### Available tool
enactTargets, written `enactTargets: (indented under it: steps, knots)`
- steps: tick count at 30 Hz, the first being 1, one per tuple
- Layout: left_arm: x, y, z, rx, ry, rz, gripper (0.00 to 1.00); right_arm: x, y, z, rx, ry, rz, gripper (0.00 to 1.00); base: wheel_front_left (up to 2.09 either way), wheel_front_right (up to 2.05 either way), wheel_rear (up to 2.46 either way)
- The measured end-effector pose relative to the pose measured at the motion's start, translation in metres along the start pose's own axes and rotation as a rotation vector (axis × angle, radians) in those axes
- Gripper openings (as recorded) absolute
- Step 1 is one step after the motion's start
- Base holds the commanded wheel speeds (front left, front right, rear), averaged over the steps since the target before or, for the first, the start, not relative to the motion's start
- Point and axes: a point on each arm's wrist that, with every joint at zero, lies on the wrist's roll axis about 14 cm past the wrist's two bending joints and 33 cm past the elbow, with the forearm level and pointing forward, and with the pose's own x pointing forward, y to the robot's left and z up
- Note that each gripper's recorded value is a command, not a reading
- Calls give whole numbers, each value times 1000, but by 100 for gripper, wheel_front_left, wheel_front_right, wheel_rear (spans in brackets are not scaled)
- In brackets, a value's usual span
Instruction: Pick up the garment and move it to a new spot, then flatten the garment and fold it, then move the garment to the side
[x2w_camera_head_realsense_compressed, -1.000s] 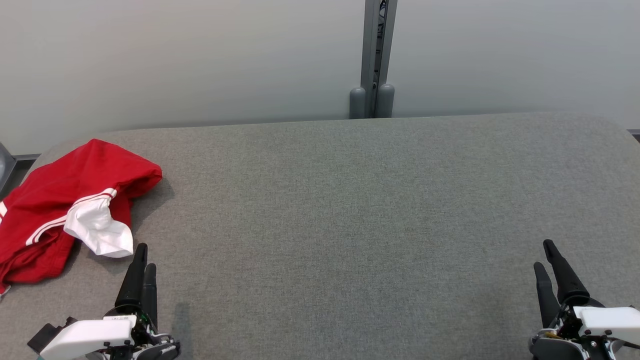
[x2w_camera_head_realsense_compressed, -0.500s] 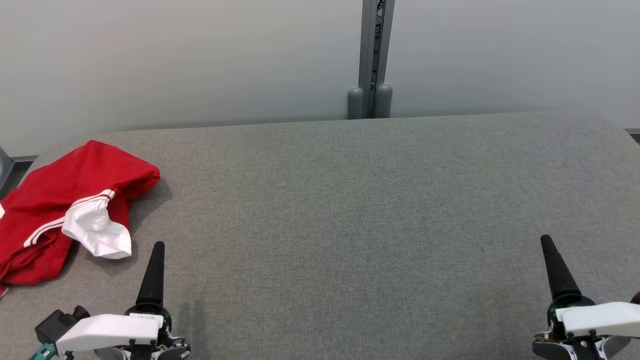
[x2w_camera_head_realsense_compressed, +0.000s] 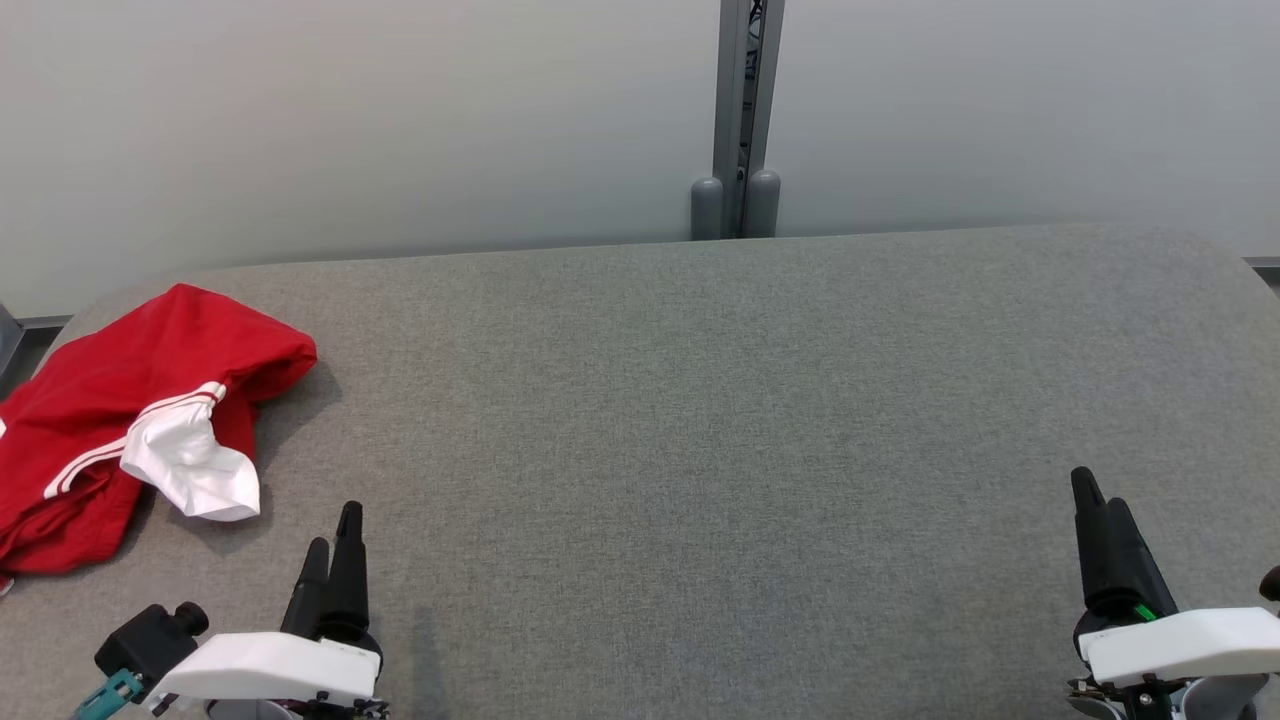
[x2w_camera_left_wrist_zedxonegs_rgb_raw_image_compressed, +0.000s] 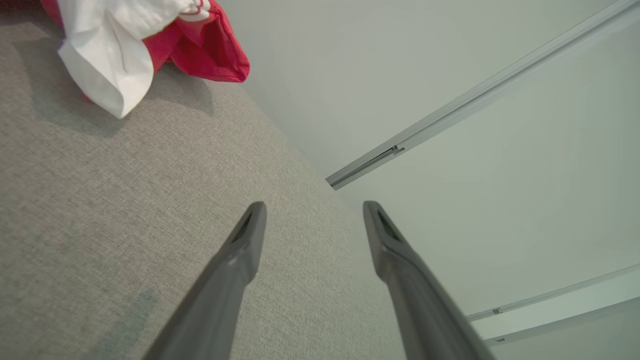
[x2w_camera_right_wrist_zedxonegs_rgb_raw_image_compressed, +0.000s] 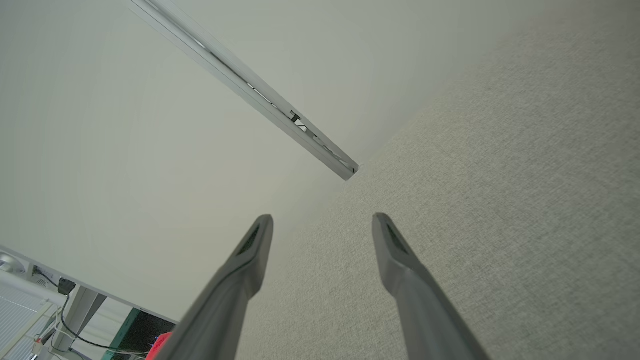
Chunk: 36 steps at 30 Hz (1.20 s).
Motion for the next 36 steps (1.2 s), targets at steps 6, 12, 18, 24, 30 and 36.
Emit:
enactTargets:
  steps: [6,12,18,24,30,36]
  knots:
    - [-1,1,-3,137,2,7,100,-1,5,3,-106,-13,20,100,0,0,0]
    - [-4,4,-5,234,1,12,100,-2,9,6,-203,-26,38,100,0,0,0]
    - [-5,3,-5,319,-7,2,100,-3,12,7,-289,-35,51,100,0,0,0]
    - [-5,-4,1,399,-39,-15,100,-2,16,9,-373,-46,69,100,0,0,0]
    - [-7,-3,-1,477,-42,-18,100,-2,18,9,-449,-53,81,100,0,0,0]
    - [-8,-4,-1,545,-52,-25,100,-3,21,10,-518,-61,94,100,0,0,0]
